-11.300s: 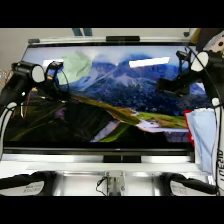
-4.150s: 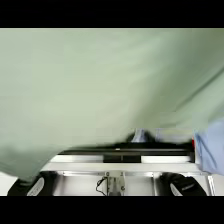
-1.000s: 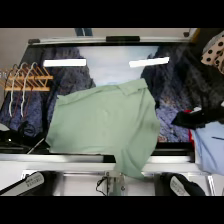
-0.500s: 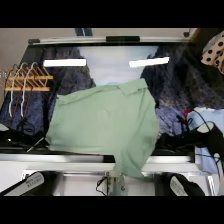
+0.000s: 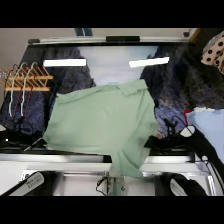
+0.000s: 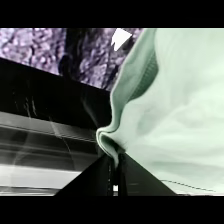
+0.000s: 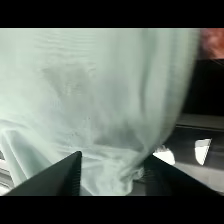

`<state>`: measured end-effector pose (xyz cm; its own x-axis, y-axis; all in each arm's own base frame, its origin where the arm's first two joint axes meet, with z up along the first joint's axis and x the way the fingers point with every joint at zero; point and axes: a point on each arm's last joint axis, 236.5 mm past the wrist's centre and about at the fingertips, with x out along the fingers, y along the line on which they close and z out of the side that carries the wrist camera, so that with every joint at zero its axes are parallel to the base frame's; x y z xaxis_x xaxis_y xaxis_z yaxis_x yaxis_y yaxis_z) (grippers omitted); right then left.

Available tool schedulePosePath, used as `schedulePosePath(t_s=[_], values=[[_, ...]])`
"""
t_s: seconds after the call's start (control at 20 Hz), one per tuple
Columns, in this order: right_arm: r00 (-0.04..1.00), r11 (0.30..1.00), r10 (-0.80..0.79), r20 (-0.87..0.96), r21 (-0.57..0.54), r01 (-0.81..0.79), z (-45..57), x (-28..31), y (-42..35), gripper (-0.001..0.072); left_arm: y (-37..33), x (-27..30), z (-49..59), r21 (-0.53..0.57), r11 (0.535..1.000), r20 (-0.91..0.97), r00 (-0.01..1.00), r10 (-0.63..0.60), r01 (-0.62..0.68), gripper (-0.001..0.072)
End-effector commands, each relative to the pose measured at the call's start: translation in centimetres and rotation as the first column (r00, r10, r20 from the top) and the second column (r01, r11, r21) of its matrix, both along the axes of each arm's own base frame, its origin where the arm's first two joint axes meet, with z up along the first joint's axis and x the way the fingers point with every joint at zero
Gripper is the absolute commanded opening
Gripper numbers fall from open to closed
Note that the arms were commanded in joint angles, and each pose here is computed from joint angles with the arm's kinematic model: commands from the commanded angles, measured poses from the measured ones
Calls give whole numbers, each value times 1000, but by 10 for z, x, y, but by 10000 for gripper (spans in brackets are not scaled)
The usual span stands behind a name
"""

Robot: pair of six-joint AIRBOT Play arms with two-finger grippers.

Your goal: Fold the shirts.

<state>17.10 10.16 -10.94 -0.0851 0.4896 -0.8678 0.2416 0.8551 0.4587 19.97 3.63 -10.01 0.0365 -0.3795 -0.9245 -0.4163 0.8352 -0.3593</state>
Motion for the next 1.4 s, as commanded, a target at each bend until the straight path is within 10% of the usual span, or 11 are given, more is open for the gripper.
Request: schedulePosePath(t_s=[0.0,0.1,0.35,0.6,0.85,1.0,1.35], values=[[998,998,64,-13,-22,-64,-8,-8,15,338,-1,0,2,-2,1000,4,1000,-2,2,36],[997,997,76,-3,7,-76,-2,-9,27,56,-2,5,4,-10,1000,25,1000,-8,8,35],[884,982,188,428,-82,-169,107,87,20,59,-1,108,117,-49,999,439,898,32,-12,34],[232,904,363,902,-401,148,445,167,-44,59,-38,147,479,224,974,964,160,-214,-47,34],[-229,909,311,922,-217,357,656,60,-60,59,-99,-2,695,204,944,895,-342,-288,-261,34],[-278,923,277,920,-175,342,672,20,-57,59,-123,-46,709,222,935,861,-393,-322,-277,34],[-34,874,344,938,-307,376,616,23,-80,59,-87,-17,623,352,884,927,-16,-375,-309,35]])
